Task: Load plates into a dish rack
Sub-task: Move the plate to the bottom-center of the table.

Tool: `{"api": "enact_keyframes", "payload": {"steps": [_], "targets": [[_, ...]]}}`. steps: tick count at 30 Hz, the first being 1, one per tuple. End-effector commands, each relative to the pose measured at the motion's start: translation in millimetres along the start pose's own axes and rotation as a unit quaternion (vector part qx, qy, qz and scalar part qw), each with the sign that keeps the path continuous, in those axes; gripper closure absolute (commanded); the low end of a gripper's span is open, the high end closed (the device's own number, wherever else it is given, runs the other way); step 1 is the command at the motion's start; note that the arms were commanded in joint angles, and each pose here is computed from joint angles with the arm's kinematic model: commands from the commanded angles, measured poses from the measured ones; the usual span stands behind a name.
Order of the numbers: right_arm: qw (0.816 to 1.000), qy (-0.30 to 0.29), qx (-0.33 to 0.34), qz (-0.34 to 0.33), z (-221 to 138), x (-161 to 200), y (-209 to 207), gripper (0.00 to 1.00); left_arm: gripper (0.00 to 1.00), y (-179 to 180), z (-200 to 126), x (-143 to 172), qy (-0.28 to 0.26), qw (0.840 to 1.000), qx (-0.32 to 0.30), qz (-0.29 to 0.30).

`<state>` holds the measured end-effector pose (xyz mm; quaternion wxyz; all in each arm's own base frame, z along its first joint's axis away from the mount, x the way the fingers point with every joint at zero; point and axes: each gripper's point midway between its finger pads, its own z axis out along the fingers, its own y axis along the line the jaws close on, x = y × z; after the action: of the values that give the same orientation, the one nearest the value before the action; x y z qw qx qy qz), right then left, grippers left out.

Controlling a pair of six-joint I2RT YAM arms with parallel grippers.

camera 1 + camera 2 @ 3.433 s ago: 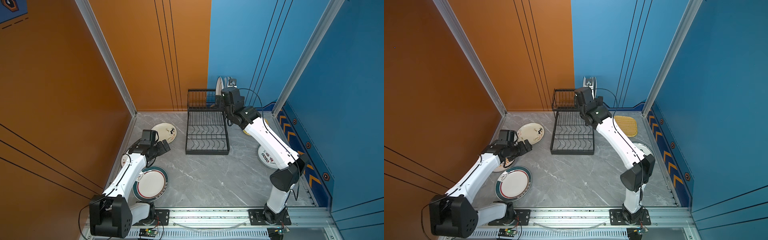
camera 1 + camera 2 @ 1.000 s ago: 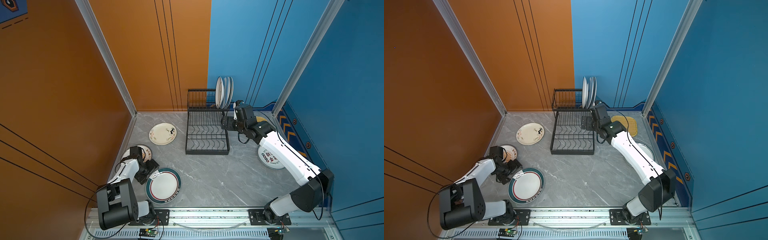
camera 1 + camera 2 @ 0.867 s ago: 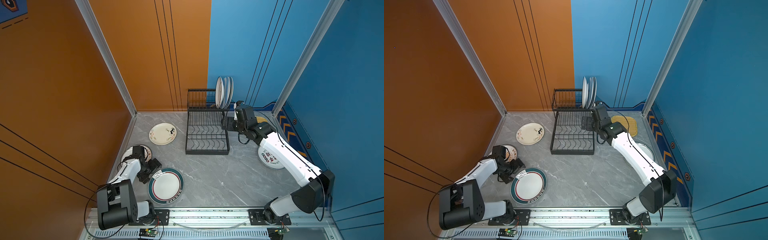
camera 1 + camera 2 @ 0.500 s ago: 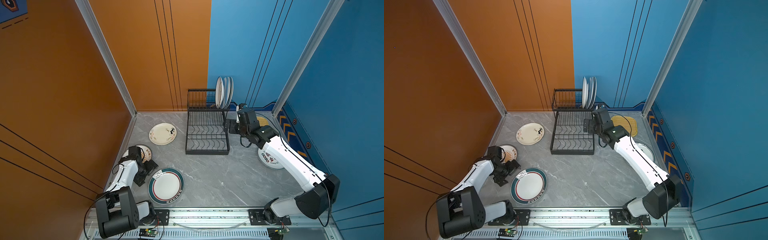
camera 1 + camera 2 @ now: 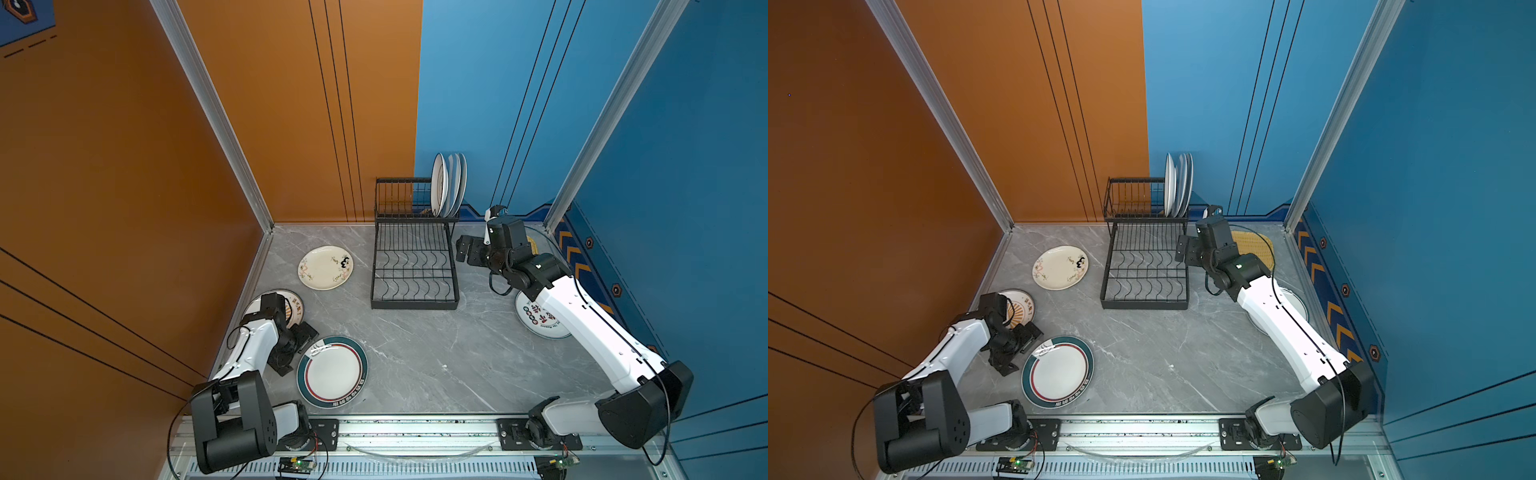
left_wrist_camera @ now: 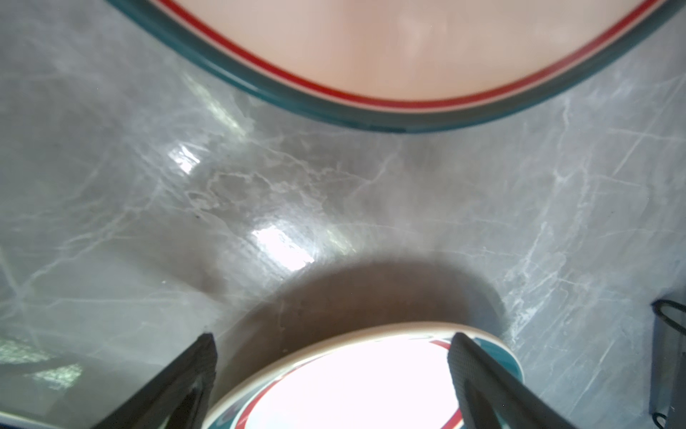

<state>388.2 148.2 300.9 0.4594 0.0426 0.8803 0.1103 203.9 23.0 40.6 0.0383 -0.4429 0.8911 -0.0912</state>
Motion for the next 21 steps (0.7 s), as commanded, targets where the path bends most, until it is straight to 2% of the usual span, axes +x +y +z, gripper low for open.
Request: {"api": "enact_keyframes", "payload": {"steps": [1, 10, 21], "targets": [[1.000, -0.005, -0.008, 0.007, -4, -5, 0, 0.00, 0.02, -5, 3, 14, 0.017, 1.000, 0.019, -0.010], [1.000, 0.006, -0.018, 0.006, -1, -2, 3, 0.00, 0.02, -29, 1, 38, 0.025, 0.998, 0.063, 0.001], [1.000, 0.023, -0.019, 0.007, -2, 7, 3, 0.00, 0.02, -92, 2, 72, 0.056, 0.989, 0.114, 0.078]]}}
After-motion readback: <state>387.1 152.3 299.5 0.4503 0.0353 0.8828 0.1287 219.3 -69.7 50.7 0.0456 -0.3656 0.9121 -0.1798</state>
